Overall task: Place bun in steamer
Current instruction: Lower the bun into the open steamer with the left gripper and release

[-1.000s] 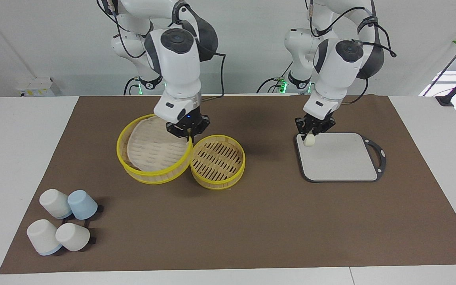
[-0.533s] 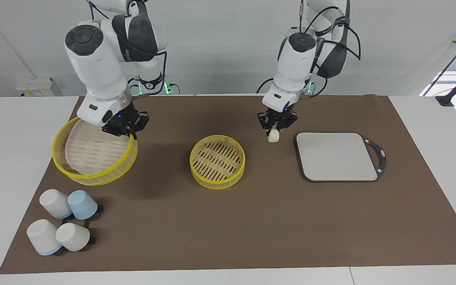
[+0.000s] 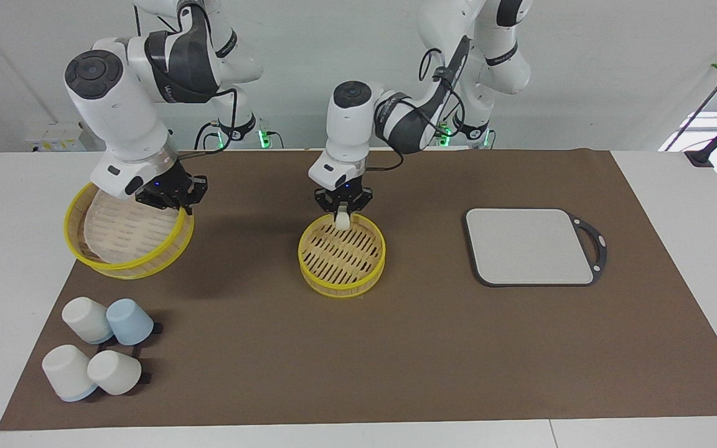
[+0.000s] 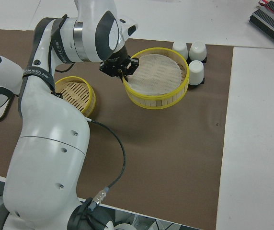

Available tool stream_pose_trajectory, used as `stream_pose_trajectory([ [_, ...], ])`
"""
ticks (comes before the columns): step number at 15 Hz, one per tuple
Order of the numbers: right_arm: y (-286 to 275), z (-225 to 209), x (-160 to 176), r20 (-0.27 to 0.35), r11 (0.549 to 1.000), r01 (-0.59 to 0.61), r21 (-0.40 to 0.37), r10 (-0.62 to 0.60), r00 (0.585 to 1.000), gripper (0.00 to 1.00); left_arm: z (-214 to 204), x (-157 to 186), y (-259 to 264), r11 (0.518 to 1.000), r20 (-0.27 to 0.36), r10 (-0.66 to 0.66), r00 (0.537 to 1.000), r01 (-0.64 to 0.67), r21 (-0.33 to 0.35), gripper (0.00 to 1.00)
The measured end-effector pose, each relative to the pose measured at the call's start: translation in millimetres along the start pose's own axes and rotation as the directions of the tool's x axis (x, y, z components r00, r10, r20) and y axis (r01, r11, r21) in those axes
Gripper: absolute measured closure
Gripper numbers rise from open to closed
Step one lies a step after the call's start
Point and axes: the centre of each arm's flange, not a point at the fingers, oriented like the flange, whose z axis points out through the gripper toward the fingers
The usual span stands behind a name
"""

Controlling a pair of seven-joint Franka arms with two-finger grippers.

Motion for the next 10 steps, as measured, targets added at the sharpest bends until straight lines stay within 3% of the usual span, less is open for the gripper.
stream_pose_trajectory([
  [4, -3, -1, 6, -0.05, 1.0, -0.002, -0.007, 0.002, 0.999, 0.91, 25, 15, 0, 1.0, -0.045, 0.016, 0.999, -0.015, 0.023, 0.7],
  [10, -2, 2, 7, -0.053, 1.0, -0.003, -0.007, 0.003, 0.999, 0.91, 45, 17, -2, 0.999, -0.045, 0.025, 0.999, -0.023, 0.045, 0.67],
])
